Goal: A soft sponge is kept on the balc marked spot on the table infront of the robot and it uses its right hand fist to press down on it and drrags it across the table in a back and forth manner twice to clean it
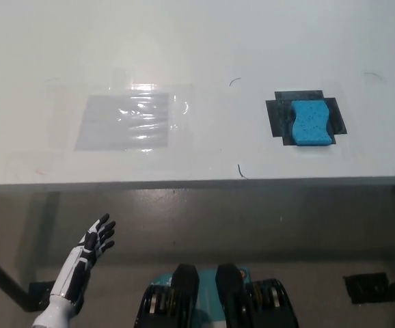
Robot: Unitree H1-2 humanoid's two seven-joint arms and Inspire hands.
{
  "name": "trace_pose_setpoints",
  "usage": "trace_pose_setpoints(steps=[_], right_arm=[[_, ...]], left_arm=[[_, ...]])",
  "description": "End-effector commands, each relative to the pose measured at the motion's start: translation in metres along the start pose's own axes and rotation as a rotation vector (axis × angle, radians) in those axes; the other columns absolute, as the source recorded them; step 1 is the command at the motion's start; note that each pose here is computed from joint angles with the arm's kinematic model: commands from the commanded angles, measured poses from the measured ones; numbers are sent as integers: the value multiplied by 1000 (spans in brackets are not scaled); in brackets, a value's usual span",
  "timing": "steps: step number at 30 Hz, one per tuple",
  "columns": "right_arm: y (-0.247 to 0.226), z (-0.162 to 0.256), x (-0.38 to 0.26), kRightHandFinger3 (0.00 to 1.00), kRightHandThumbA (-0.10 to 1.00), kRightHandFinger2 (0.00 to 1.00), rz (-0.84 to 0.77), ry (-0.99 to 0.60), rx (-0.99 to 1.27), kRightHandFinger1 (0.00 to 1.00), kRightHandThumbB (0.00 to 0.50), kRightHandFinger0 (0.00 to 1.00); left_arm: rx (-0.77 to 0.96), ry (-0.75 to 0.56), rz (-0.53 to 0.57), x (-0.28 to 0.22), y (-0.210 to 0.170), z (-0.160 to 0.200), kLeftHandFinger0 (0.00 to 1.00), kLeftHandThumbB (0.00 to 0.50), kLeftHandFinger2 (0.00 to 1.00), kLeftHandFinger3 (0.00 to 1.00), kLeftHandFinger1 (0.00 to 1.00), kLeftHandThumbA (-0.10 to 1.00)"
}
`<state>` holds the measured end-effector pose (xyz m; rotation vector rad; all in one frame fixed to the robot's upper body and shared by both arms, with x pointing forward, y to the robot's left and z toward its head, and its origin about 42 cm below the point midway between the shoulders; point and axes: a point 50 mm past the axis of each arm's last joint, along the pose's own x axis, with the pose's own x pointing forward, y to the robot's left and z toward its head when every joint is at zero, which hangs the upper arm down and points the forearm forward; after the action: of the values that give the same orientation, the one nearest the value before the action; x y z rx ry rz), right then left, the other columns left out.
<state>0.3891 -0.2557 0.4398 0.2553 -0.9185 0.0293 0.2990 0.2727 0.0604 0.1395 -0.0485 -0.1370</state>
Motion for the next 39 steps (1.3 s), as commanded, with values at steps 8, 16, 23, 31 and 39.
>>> trace_pose_setpoints(steps=[8, 16, 23, 31, 39], right_arm=[[26, -47, 49, 0, 1000, 0, 60, 155, 99, 0, 224, 0], [15, -137, 90, 0, 1000, 0, -15, 352, 48, 0, 167, 0], [15, -199, 74, 0, 1000, 0, -74, 561, 3, 0, 158, 0], [9, -244, 23, 0, 1000, 0, -154, 779, 26, 0, 217, 0], [-16, -268, -35, 0, 1000, 0, -240, 935, 44, 0, 178, 0]], left_arm=[[2, -61, 14, 0, 5, 9, 1000, 500, 1000, 1000, 1000, 1000], [1, -64, 15, -1, 5, 8, 1000, 500, 1000, 1000, 1000, 1000], [3, -49, 17, -6, 4, 6, 1000, 500, 1000, 1000, 1000, 1000], [-16, -51, 28, -14, 4, 5, 1000, 500, 1000, 1000, 1000, 1000], [-12, -56, 16, -10, 3, 5, 1000, 500, 1000, 1000, 1000, 1000]])
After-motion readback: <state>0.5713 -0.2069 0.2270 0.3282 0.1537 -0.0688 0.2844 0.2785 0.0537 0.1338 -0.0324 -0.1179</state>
